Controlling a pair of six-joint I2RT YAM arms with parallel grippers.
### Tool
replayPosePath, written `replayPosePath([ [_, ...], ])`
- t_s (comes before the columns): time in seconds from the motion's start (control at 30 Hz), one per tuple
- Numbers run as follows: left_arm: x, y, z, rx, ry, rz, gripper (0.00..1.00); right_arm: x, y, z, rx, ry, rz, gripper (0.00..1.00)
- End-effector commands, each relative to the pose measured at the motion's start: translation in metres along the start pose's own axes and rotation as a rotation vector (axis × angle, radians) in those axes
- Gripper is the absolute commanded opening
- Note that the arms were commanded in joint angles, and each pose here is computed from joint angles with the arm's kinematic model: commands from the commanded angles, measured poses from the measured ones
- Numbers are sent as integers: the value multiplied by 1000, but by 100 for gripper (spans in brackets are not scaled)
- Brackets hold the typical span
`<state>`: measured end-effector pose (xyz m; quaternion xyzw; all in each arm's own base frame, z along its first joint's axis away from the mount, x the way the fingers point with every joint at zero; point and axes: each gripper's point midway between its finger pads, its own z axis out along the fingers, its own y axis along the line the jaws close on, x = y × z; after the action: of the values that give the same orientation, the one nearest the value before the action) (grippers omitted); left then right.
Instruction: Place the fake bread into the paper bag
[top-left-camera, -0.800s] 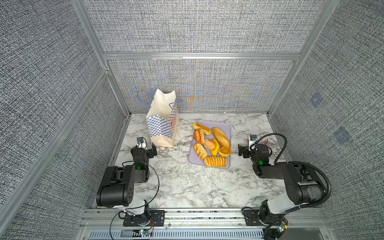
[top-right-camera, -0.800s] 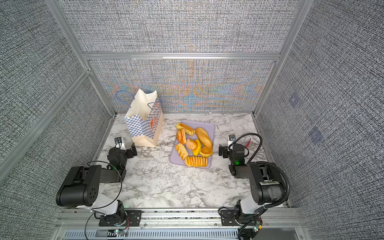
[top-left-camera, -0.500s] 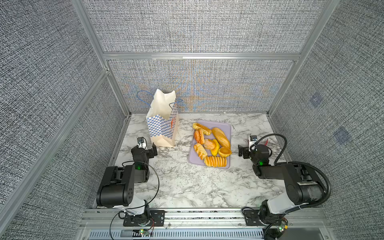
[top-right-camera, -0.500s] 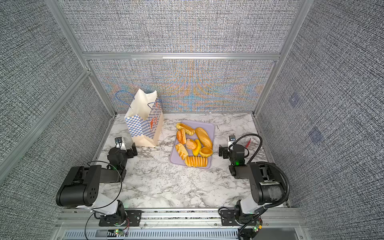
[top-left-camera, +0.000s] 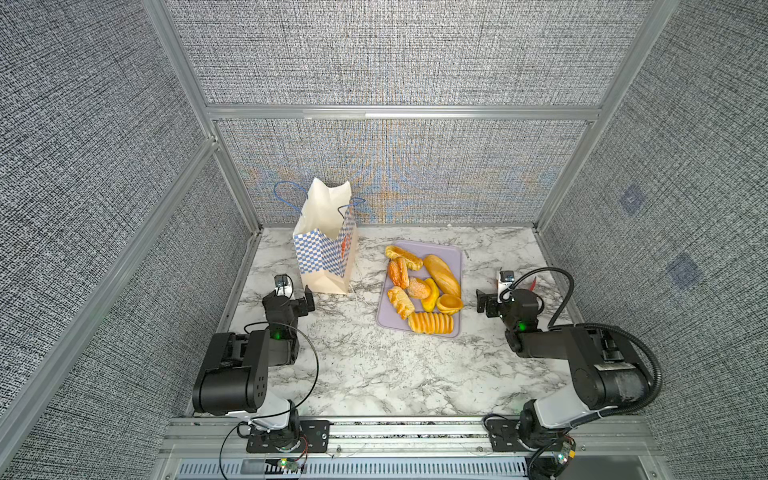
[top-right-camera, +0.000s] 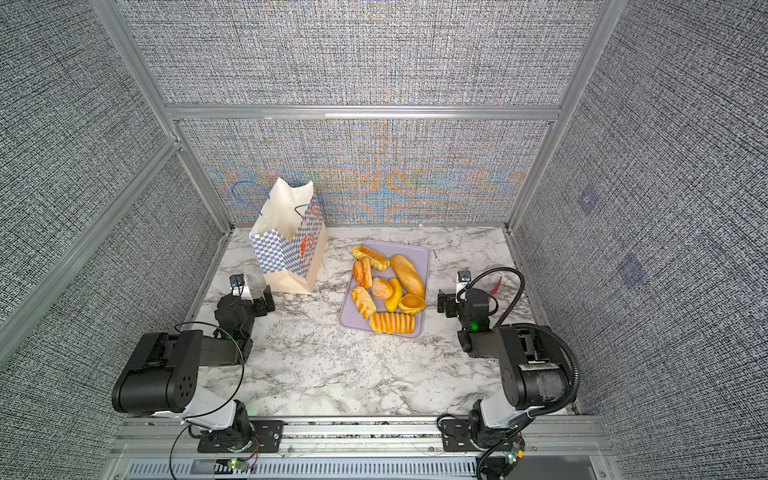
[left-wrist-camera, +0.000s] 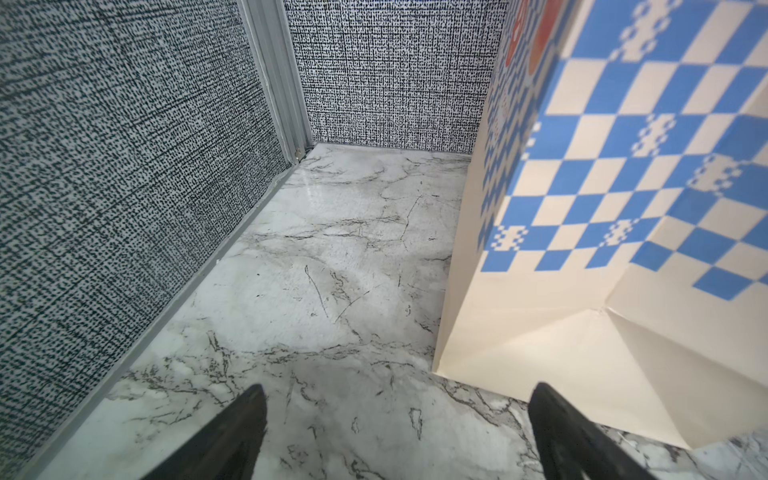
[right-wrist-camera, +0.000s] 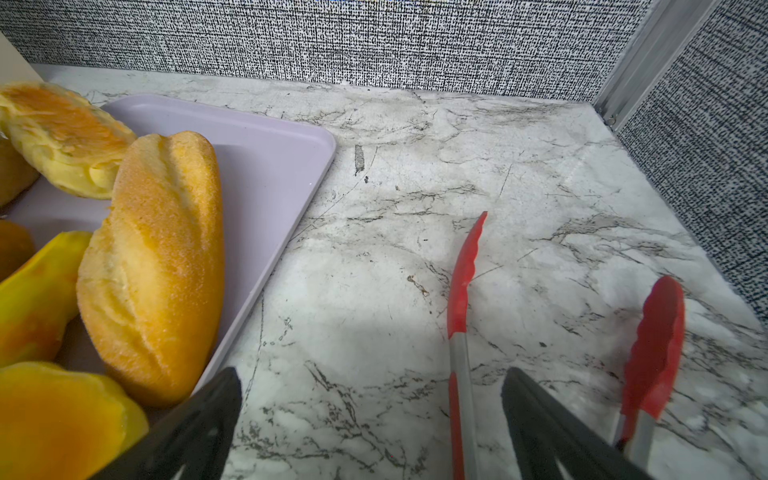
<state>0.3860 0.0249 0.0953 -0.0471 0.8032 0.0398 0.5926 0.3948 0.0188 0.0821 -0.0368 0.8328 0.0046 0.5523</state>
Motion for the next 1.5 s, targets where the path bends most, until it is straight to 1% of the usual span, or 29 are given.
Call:
replayPosePath([
  [0.0, -7, -1, 0, 8, -23, 6, 99, -6, 0, -1, 2, -28, -4, 99],
  [0.93, -7, -2, 0, 9, -23, 4, 99, -7, -1, -1, -1, -30, 1, 99],
  [1.0, -8, -1, -1, 7, -32, 5, 99, -8, -7, -1, 32, -23, 16, 99],
  [1.1, -17, 6, -7, -31, -27, -11, 99, -18, -17, -7, 76, -17, 48, 99],
  [1.13, -24, 10, -9, -54, -43, -13, 99, -24, -18, -11, 77, -22, 50, 99],
  [1.3, -54, 40, -33, -227, -18, -103, 99, -49, -27, -30, 128, -50, 78, 99],
  [1.4, -72, 53, -50, -302, 8, -196, 99, -67, -33, -44, 153, -68, 158, 99],
  [1.47, -85, 54, -60, -307, 20, -241, 99, -76, -36, -54, 169, -63, 252, 99],
])
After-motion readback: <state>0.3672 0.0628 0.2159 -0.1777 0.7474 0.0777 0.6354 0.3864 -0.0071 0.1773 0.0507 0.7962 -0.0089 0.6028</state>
